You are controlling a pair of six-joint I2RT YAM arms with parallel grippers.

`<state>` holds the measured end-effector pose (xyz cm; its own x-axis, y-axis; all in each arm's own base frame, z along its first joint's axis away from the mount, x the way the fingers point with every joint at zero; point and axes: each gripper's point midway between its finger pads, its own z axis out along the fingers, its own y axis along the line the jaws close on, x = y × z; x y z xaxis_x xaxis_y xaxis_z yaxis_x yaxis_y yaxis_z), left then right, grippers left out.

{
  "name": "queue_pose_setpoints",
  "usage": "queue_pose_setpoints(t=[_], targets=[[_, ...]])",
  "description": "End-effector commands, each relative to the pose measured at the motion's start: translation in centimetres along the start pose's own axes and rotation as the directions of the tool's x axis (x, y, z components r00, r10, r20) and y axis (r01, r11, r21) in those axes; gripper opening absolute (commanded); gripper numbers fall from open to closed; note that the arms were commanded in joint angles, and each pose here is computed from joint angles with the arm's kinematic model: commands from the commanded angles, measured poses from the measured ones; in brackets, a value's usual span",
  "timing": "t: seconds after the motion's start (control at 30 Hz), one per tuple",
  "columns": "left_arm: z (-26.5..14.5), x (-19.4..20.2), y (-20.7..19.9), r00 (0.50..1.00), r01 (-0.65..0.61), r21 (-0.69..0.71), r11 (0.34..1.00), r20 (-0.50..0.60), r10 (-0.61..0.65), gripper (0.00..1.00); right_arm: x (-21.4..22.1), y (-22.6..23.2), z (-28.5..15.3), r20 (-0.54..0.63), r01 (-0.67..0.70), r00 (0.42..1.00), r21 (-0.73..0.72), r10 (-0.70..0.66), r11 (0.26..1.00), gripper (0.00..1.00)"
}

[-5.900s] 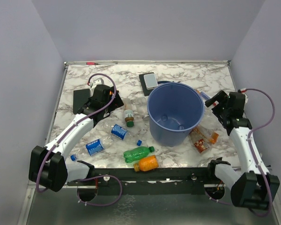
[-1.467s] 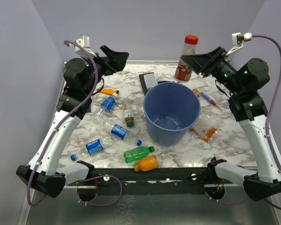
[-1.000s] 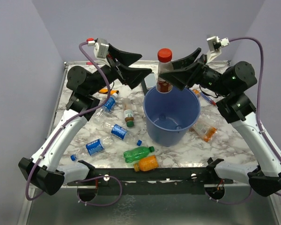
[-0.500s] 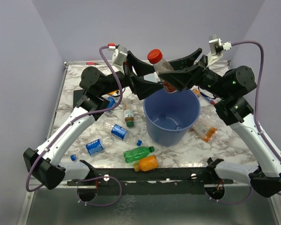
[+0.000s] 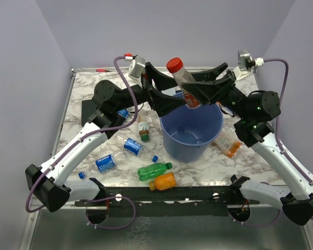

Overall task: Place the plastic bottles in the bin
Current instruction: Place the plastic bottle in the trash bin.

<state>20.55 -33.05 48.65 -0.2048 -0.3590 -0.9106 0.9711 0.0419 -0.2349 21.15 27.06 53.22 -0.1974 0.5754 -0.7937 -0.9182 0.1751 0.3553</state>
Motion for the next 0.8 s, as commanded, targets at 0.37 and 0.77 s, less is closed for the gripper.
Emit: queue_pose_setpoints(t=[0.37,0.77], targets=[[-1.4,-2.7,-5.7,0.986,-0.022,0.112,0.993,0.165,0.003,0.99,-1.7,-1.5,-1.1,0.215,-0.074,0.975,0.056,0.061,0.996,0.01],[0.9,-1.1,-4.5,0.988,0.07,0.125,0.99,0.127,-0.086,0.99,-0.7,-0.7,-0.3,0.204,-0.175,0.962,-0.051,0.182,0.983,0.01]])
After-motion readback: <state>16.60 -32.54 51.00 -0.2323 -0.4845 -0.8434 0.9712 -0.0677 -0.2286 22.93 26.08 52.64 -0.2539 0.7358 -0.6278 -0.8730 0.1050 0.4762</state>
